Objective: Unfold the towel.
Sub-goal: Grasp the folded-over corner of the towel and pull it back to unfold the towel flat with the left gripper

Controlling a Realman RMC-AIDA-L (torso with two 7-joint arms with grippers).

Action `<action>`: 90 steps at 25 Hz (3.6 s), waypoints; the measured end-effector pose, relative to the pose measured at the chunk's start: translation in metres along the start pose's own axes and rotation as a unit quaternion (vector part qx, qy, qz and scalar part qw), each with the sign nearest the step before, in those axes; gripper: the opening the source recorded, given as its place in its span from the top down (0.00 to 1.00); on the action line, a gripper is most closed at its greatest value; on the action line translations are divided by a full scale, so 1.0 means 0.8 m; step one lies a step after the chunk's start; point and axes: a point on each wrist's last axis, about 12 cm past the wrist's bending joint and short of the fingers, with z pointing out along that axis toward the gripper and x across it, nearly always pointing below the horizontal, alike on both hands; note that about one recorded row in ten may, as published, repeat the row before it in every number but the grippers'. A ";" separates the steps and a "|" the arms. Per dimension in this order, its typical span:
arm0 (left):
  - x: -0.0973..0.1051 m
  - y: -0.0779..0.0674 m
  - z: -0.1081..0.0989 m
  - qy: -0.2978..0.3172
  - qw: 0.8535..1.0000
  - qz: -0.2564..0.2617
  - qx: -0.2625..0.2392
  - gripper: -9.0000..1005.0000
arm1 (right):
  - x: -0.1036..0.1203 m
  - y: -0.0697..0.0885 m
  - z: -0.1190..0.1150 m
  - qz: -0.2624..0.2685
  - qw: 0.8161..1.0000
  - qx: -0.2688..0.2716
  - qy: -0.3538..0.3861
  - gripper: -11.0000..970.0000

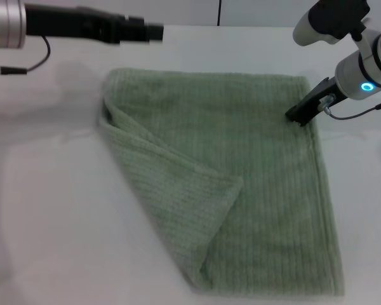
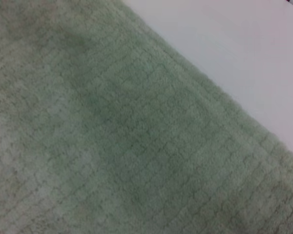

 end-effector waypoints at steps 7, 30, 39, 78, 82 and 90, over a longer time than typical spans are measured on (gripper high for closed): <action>0.022 -0.013 0.024 0.099 0.992 0.071 0.013 0.40 | 0.000 0.000 0.000 -0.002 1.000 0.001 0.001 0.99; 0.060 -0.047 0.080 0.159 0.970 0.157 0.091 0.28 | -0.005 0.000 -0.001 -0.005 1.000 0.003 0.000 0.99; 0.073 -0.056 0.109 0.177 0.963 0.183 0.086 0.17 | -0.004 0.000 -0.001 -0.003 1.000 0.001 0.002 0.99; 0.101 -0.090 0.174 0.206 0.950 0.215 0.096 0.17 | -0.004 0.003 0.001 -0.002 1.000 -0.002 0.003 0.99; 0.103 -0.089 0.175 0.209 0.950 0.214 0.095 0.17 | -0.003 0.004 0.002 0.000 1.000 -0.002 0.004 0.99; 0.109 -0.092 0.183 0.217 0.945 0.231 0.086 0.19 | -0.003 0.003 0.003 0.000 1.000 0.001 0.009 0.99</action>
